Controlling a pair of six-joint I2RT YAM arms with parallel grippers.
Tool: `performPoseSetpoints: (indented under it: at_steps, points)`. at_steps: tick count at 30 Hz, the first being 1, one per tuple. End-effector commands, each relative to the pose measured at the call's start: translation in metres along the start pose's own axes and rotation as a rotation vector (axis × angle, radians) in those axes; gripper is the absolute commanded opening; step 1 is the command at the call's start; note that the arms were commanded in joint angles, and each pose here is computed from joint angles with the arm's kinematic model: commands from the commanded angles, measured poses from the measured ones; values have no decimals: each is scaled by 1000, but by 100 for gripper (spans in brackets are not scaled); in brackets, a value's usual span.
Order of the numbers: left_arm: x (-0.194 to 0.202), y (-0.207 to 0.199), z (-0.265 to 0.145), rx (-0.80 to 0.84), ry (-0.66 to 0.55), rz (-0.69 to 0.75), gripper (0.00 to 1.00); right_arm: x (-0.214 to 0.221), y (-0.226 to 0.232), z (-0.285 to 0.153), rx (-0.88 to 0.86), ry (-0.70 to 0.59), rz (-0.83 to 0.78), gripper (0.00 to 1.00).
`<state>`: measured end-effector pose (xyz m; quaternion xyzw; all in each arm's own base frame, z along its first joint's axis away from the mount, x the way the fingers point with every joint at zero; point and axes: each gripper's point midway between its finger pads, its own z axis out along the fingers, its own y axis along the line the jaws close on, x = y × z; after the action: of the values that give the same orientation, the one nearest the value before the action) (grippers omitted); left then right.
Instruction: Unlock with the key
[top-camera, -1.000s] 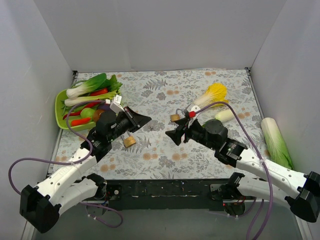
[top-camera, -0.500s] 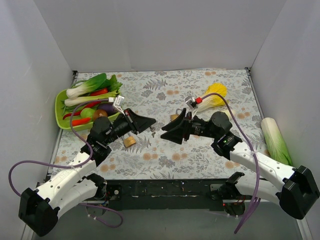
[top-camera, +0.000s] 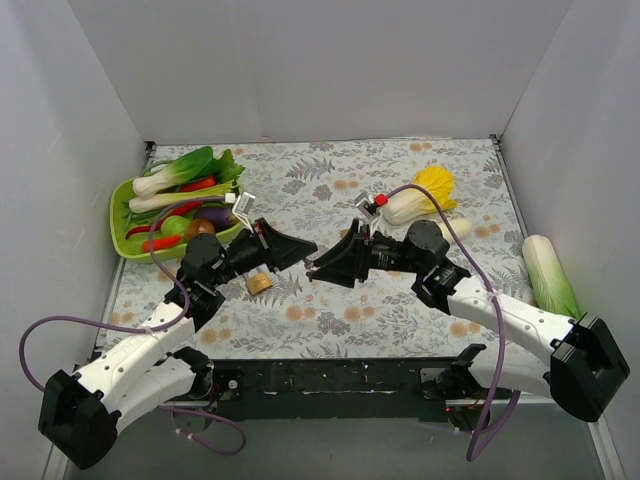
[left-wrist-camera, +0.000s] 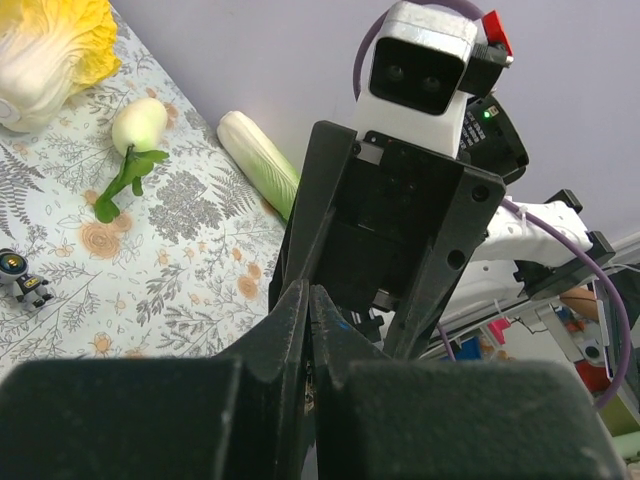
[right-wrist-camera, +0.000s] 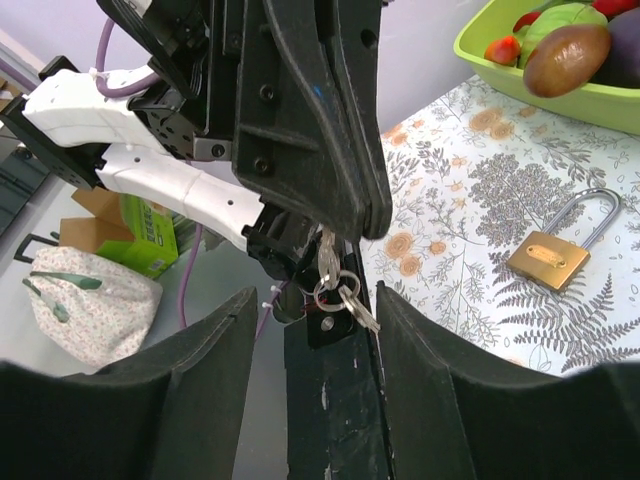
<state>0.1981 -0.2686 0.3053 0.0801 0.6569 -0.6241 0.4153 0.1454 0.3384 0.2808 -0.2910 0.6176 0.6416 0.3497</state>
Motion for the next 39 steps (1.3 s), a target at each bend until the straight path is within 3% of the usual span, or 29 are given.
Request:
performPoseSetpoints:
  at_steps: [1, 5, 12, 17, 20, 25, 27, 29, 35, 39]
  points:
    - [2, -6, 0, 41, 14, 18, 0, -26, 19, 10, -56, -52, -88, 56]
    - [4, -5, -1, 45, 17, 18, 0, -25, 14, 15, -30, -39, -100, 52]
    - [4, -6, 0, 53, 19, 22, 0, -22, 8, 18, -19, -32, -96, 25]
    - [5, -6, 0, 55, 25, 26, 0, -19, 6, 20, -19, -26, -87, 14]
    - [7, -5, 0, 56, 28, 36, 0, -18, 7, 20, -28, -31, -81, 3]
    - [7, -4, -2, 57, 27, 53, 0, -14, 9, 18, -49, -46, -59, 1]
    - [8, -1, -2, 43, 28, 57, 43, -13, 4, 17, -28, -64, -55, 1]
    - [-1, 7, -2, -15, -22, 62, 98, -14, 0, 13, -1, -80, -51, 1]
    - [-40, 75, -23, -423, -271, -17, 98, -11, -38, -15, 165, -137, -1, 1]
    - [-27, 142, -56, -800, -293, -185, 98, -7, -62, -40, 286, -164, 22, 1]
